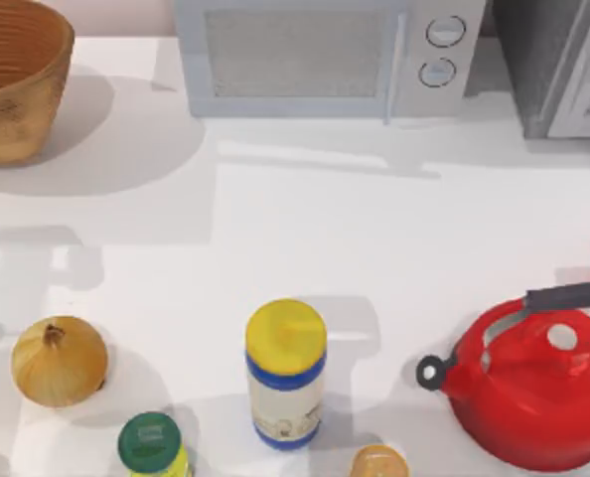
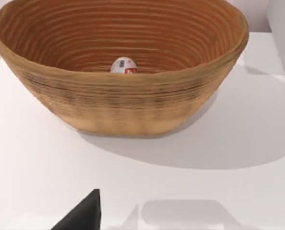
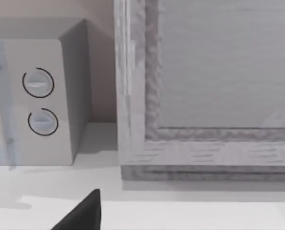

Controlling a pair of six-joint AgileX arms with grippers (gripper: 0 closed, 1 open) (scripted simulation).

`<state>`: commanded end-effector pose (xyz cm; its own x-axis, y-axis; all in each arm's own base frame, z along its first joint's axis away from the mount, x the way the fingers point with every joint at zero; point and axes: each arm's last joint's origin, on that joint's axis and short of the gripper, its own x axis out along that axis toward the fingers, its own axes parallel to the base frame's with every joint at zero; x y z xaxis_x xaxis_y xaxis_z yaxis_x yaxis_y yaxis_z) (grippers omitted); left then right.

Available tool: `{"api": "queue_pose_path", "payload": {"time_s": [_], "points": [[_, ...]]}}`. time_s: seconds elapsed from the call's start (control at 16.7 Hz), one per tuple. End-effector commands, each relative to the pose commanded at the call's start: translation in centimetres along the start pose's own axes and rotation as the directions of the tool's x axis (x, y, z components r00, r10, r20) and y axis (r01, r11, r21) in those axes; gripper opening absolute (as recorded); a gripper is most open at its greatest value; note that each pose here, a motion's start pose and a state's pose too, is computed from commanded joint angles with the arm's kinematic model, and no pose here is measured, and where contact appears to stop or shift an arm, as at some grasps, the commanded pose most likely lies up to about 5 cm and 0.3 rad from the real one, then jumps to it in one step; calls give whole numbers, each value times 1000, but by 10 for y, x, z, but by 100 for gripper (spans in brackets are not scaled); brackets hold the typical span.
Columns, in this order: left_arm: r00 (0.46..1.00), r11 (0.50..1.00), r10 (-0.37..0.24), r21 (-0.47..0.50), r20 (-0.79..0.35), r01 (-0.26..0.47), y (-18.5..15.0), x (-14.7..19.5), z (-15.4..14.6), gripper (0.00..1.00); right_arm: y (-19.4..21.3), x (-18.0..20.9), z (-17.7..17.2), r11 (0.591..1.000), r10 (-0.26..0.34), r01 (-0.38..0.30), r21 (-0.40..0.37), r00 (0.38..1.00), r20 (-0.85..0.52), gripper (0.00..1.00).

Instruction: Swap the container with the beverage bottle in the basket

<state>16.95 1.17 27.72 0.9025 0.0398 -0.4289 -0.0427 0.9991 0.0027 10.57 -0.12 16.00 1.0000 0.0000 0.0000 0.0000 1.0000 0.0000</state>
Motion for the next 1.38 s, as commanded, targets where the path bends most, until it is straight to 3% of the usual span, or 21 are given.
{"api": "queue_pose_path", "payload": {"time_s": [0.36, 0.6, 0.78, 1.02, 1.38], "points": [[968, 1000, 5, 1, -252, -4, 18, 79, 103, 100, 0, 0, 0, 1000, 0, 0, 0, 1000, 0, 100], [915, 1000, -5, 3, -404, 7, 35, 162, 138, 100, 0, 0, 0, 1000, 0, 0, 0, 1000, 0, 100], [858, 1000, -19, 1, -513, 23, 47, 227, 138, 100, 0, 0, 0, 1000, 0, 0, 0, 1000, 0, 100], [772, 999, -43, -7, -635, 50, 59, 300, 111, 100, 0, 0, 0, 1000, 0, 0, 0, 1000, 0, 100], [680, 997, -68, -20, -730, 78, 66, 354, 70, 100, 0, 0, 0, 1000, 0, 0, 0, 1000, 0, 100]]}}
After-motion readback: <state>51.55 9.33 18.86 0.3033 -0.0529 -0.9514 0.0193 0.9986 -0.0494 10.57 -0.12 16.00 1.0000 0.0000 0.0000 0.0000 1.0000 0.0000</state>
